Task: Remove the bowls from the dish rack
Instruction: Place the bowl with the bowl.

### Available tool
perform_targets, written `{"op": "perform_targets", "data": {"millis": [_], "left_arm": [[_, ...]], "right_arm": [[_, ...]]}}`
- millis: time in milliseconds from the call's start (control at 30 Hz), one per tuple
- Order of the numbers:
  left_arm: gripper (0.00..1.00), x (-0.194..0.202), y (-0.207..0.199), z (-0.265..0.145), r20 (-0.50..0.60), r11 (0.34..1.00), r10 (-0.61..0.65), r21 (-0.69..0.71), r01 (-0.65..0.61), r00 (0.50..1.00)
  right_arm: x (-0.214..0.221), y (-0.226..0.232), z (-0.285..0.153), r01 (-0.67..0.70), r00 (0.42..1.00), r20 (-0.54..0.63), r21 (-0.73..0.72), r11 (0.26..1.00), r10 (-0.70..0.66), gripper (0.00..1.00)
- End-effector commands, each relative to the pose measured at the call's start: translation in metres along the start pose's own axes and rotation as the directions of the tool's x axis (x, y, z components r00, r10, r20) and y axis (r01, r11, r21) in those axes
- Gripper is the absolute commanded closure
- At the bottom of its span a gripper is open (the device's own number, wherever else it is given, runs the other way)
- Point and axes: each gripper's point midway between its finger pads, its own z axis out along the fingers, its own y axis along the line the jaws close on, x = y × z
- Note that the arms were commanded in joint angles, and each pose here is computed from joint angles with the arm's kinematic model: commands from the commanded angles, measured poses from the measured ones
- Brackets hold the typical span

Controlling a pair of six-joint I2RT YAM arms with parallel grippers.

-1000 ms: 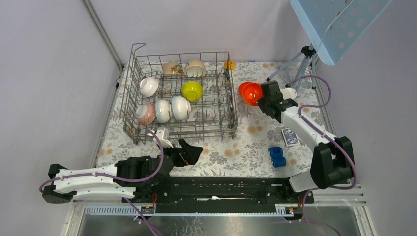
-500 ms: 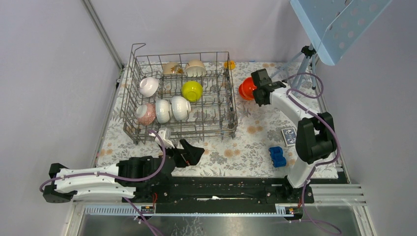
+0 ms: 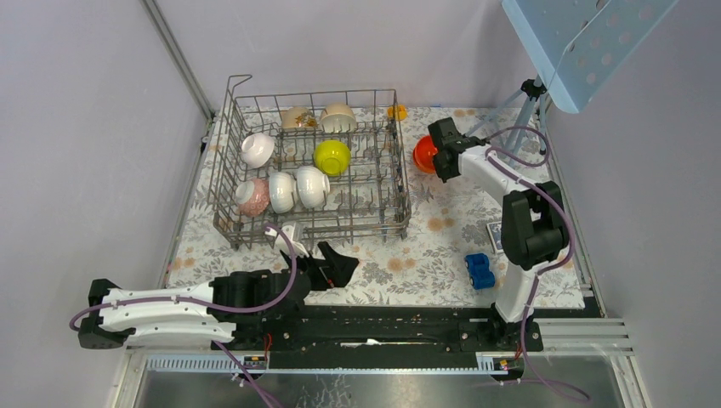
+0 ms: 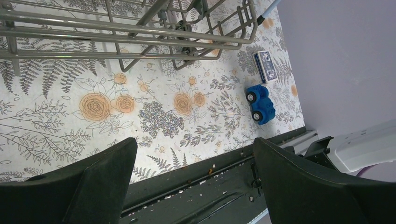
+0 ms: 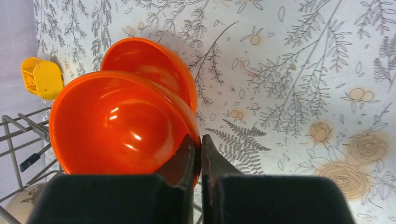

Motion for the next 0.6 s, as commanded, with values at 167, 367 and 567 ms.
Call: {"op": "perform_targets", "data": {"millis": [167,367,567], "left_arm": [[0.01,-0.003,-0.009,0.001,0.011,0.999,-0.031,0.030,0.031,0.999],[0.01,-0.005,-0.007,0.001,0.021,1.000,-0.022,0.020,0.021,1.000],[0.01,-0.006,-0.007,0.002,0.025,1.000,-0.019,0.015,0.019,1.000]], "right_arm": [[-0.010,0.030,0.009,-0.043,0.997,0.056,-0.029,0.999,0.045,1.00],[-0.012,0.027,0.017,-0.028,0.998,0.064,0.000,1.000,0.028,1.00],[-0.011,0.025,0.023,-0.012,0.999,0.053,0.010,1.000,0.012,1.00]]}}
